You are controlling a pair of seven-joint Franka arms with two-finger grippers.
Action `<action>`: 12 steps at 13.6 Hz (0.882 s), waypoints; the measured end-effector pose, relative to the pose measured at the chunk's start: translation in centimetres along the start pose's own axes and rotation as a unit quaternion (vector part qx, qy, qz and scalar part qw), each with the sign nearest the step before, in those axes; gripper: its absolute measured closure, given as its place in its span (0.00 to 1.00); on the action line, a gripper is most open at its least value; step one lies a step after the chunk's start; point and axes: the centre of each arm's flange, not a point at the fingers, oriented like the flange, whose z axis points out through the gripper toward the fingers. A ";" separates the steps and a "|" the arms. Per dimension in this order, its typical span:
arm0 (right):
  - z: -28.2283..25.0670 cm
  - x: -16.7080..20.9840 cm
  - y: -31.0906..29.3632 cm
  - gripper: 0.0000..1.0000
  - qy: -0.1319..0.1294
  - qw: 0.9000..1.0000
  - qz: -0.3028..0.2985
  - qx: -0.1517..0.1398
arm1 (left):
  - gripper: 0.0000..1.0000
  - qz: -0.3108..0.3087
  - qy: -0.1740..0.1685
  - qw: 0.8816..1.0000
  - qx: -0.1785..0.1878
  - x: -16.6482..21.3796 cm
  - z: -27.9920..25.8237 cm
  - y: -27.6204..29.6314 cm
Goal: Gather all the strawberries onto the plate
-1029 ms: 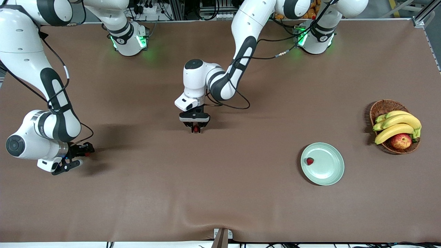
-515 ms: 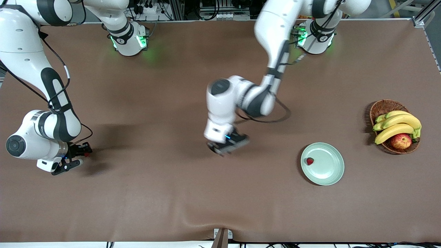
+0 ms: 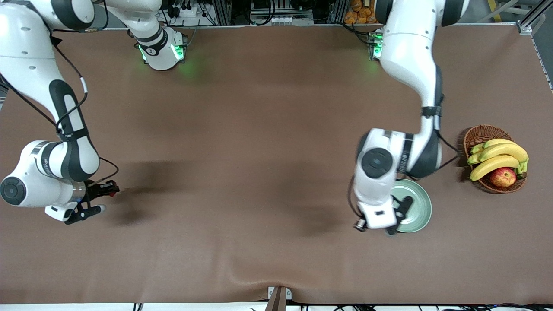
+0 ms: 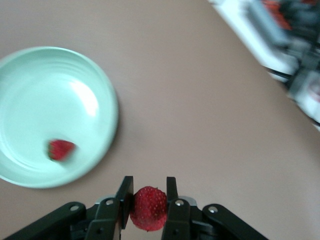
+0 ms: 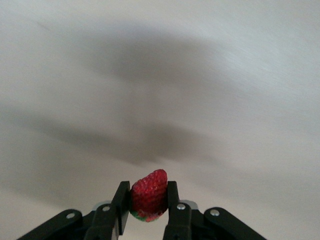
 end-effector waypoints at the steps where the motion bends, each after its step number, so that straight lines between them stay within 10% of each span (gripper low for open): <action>1: -1.5 1.0 -3.4 0.66 0.006 1.000 0.020 0.005 | 0.69 -0.014 -0.003 1.000 0.019 1.8 1.6 -1.2; 6: -3.6 3.5 -19.8 0.66 0.006 0.994 0.103 0.031 | 0.69 -0.077 -0.018 0.995 0.065 9.9 7.0 -6.1; 12: -0.3 3.3 -34.4 0.66 -0.019 0.987 0.156 0.021 | 0.69 -0.086 -0.028 0.990 0.104 9.3 11.2 -8.4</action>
